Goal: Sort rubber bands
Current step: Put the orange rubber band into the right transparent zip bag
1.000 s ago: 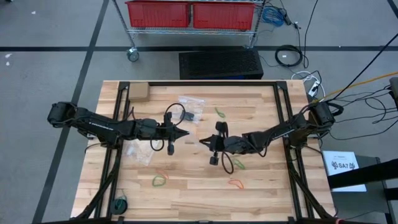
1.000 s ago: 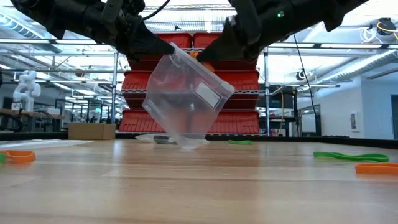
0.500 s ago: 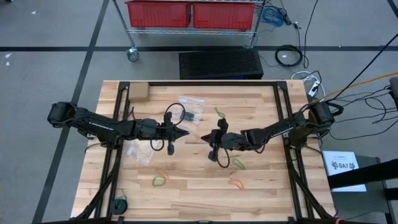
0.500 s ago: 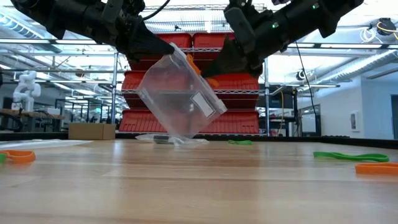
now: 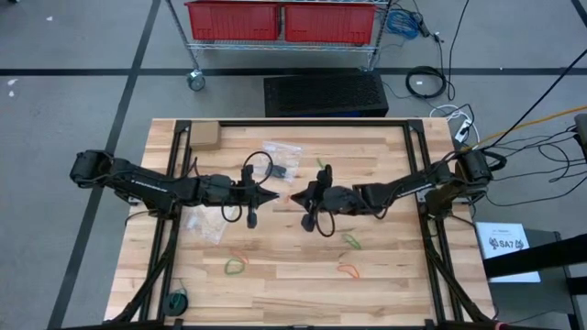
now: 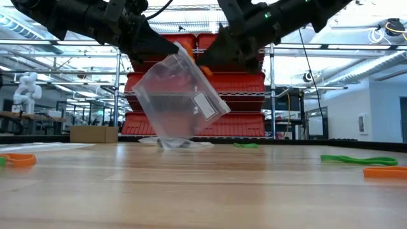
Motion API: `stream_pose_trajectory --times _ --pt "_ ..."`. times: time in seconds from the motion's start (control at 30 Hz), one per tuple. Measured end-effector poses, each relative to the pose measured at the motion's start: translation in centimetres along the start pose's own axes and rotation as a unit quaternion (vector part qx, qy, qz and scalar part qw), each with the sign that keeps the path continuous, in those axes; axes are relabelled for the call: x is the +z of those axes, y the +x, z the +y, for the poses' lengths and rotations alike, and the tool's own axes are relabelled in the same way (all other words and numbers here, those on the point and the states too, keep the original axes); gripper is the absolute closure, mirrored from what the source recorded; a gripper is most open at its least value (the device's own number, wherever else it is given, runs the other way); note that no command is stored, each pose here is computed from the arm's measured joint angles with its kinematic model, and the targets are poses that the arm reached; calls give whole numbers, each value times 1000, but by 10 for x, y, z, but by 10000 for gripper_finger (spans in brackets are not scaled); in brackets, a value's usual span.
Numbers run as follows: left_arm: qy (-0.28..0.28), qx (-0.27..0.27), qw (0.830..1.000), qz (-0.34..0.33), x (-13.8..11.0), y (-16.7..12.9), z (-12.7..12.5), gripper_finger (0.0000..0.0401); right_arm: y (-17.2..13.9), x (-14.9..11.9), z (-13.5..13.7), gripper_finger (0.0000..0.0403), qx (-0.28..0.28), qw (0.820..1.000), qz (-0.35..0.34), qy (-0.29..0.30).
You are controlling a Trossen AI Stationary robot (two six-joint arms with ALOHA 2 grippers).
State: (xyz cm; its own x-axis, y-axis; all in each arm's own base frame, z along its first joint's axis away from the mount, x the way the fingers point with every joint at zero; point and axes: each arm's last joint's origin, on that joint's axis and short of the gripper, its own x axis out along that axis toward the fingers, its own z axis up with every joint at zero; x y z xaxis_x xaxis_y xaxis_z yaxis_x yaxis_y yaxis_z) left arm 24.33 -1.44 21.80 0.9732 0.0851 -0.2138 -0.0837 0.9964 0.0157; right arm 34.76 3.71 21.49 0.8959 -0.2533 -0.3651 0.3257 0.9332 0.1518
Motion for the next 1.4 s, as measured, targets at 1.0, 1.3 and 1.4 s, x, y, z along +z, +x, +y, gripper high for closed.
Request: stream_pose_trajectory --times 1.0,1.3,1.4 --pt "-2 0 1000 -6 1 0 0 401 19 8 -5 403 36 994 10 106" --pt "-1 -1 1000 -1 0 0 0 401 18 7 0 403 90 987 46 126" --pt "-1 -1 1000 -1 0 0 0 401 17 3 3 403 93 984 67 135"
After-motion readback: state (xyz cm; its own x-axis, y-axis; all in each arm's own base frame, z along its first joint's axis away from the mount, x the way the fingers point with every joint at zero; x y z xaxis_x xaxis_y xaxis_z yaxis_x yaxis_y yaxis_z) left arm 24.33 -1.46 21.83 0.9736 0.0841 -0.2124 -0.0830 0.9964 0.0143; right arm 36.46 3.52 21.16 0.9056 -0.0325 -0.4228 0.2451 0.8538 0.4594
